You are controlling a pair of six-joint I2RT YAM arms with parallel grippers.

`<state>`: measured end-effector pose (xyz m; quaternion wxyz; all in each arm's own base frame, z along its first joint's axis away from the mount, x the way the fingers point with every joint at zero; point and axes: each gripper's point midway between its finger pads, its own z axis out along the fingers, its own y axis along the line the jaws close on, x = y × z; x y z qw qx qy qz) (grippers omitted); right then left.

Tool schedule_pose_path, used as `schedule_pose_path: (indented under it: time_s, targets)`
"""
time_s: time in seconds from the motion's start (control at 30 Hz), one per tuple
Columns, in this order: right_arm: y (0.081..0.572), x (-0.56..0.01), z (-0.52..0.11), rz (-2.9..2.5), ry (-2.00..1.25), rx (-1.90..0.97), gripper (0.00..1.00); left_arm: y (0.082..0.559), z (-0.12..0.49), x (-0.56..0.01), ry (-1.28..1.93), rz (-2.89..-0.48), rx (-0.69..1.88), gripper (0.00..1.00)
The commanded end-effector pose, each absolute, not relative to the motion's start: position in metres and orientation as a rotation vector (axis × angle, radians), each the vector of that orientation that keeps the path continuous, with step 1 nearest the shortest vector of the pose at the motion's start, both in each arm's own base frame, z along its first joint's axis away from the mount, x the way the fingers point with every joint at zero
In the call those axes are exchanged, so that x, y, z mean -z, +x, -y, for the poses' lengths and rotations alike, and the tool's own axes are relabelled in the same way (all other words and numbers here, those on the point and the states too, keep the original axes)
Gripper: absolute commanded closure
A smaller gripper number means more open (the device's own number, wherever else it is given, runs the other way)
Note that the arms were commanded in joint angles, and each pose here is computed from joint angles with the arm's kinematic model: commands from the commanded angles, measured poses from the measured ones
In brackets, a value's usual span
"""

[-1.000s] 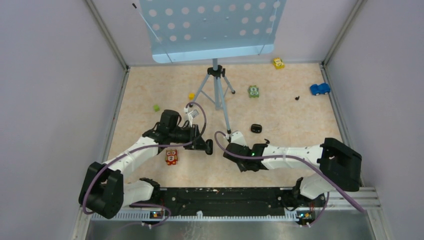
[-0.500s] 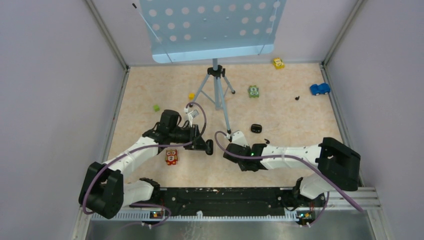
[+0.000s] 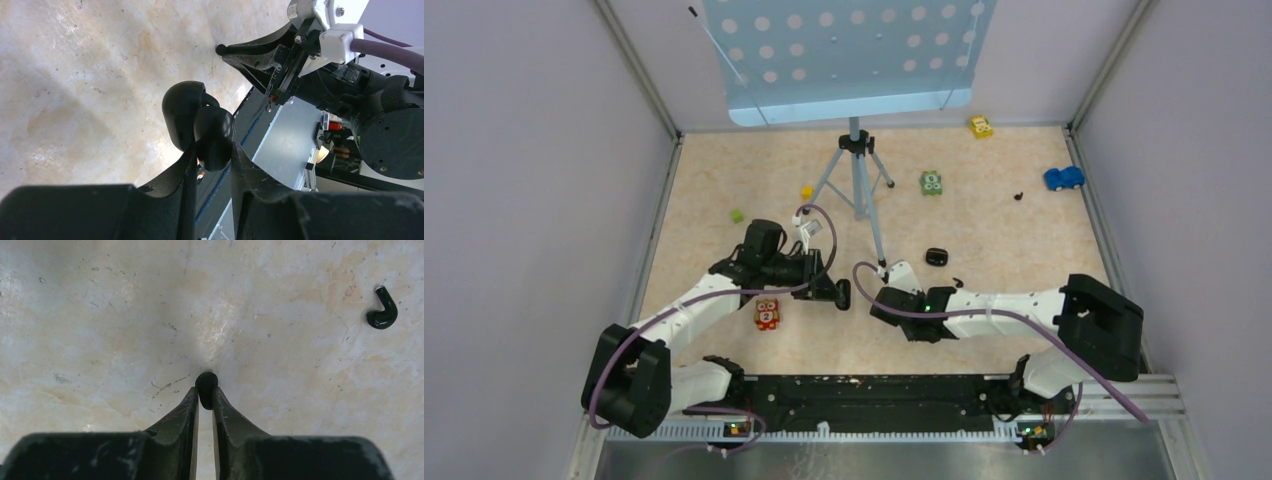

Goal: Insert the wireless bluetooth earbuds into the charging case
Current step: Pick up the left earbud from the center of the board, then pick up the left earbud from the left side groove of the charging case.

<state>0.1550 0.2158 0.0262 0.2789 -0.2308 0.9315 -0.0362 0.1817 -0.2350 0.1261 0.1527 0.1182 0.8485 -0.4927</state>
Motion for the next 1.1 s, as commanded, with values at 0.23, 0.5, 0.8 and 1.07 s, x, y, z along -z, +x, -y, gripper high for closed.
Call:
schedule_pose_path:
  time_s: [0.23, 0.5, 0.8, 1.07]
  targets:
    - [0.165, -0.065, -0.225, -2.410, -0.524, 0.010, 1.00, 0.188, 0.239, -0.143, 0.398, -2.346, 1.432, 1.00]
    - [0.157, -0.121, -0.258, -2.329, -0.270, -0.549, 1.00, 0.189, 0.242, -0.153, 0.454, -2.286, 1.456, 1.00]
    - [0.158, -0.179, -0.286, -2.147, -0.024, -1.023, 1.00, 0.183, 0.251, -0.175, 0.486, -2.154, 1.596, 1.00]
    - [0.165, -0.200, -0.319, -2.072, 0.020, -1.180, 1.00, 0.182, 0.251, -0.180, 0.451, -2.127, 1.616, 1.00]
